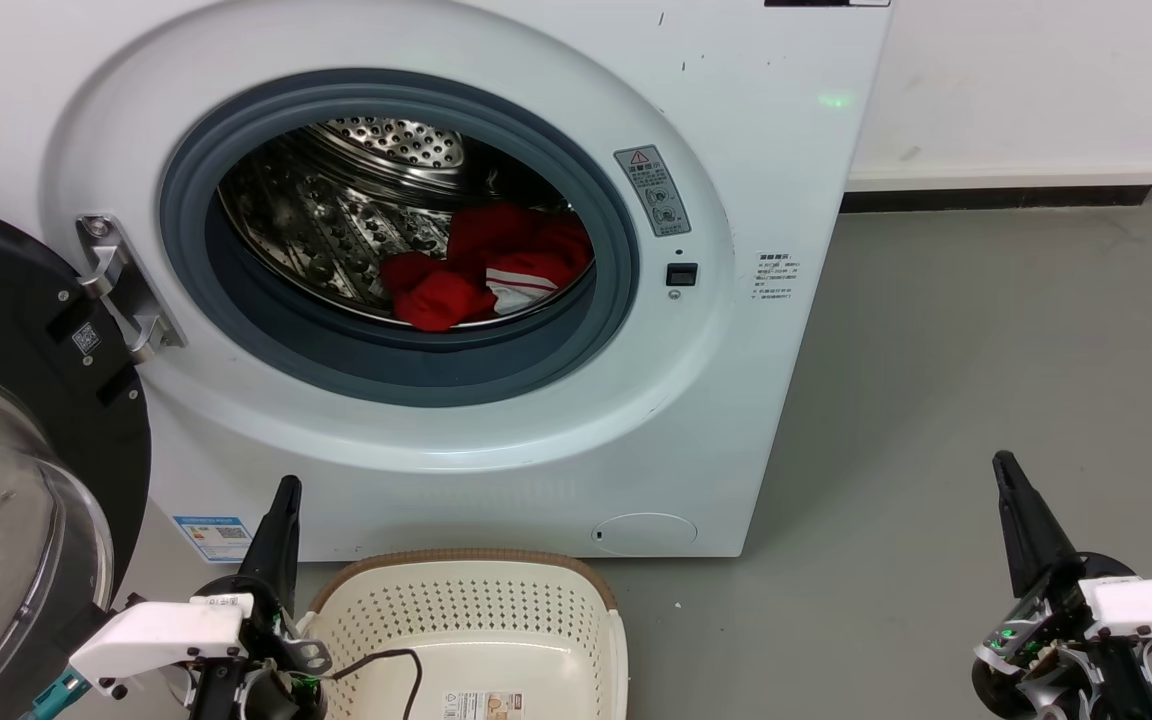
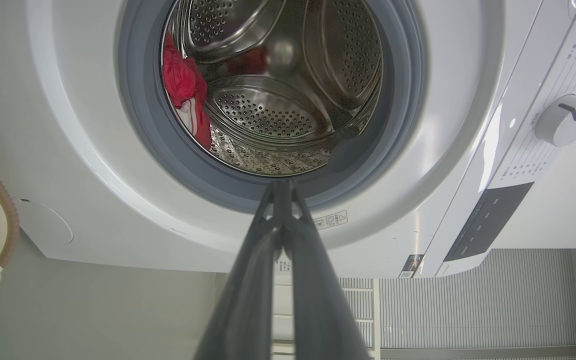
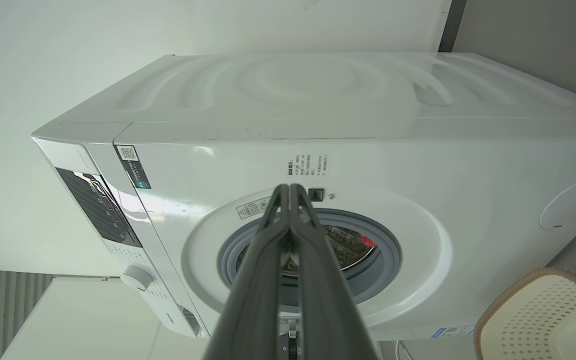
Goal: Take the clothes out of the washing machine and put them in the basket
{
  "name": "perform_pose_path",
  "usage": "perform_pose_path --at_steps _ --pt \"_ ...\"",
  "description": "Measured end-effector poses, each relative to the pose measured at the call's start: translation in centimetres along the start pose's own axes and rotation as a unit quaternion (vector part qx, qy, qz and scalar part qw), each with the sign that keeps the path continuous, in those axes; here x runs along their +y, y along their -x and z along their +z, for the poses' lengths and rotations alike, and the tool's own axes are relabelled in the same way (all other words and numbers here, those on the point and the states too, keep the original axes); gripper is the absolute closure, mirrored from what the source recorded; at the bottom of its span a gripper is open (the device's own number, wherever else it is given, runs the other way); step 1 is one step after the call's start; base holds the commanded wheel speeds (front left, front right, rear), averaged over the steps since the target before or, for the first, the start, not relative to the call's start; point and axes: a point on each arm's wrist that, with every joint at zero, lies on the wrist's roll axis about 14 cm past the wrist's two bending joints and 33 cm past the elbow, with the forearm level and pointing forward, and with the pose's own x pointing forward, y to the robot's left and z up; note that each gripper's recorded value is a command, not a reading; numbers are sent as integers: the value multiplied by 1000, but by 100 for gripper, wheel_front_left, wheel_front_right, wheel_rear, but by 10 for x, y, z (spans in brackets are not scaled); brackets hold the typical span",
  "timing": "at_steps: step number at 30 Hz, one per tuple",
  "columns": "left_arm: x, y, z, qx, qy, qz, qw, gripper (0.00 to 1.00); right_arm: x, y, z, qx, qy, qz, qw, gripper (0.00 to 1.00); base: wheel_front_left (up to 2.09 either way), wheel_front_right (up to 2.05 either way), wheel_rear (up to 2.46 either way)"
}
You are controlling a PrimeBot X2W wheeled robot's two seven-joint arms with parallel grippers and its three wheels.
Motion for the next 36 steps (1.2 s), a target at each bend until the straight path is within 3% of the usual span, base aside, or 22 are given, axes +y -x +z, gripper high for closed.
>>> perform_pose_path --at_steps 33,34,36 --pt "0 0 0 0 0 0 1000 100 0 0 0 0 0 0 1000 100 0 0 0" --pt "1 0 0 0 0 2 1000 0 -1 0 0 0 0 -2 1000 0 0 0 0" --pt "11 4 -1 0 2 16 1000 0 -10 4 0 -1 -2 -16 1000 0 0 0 0"
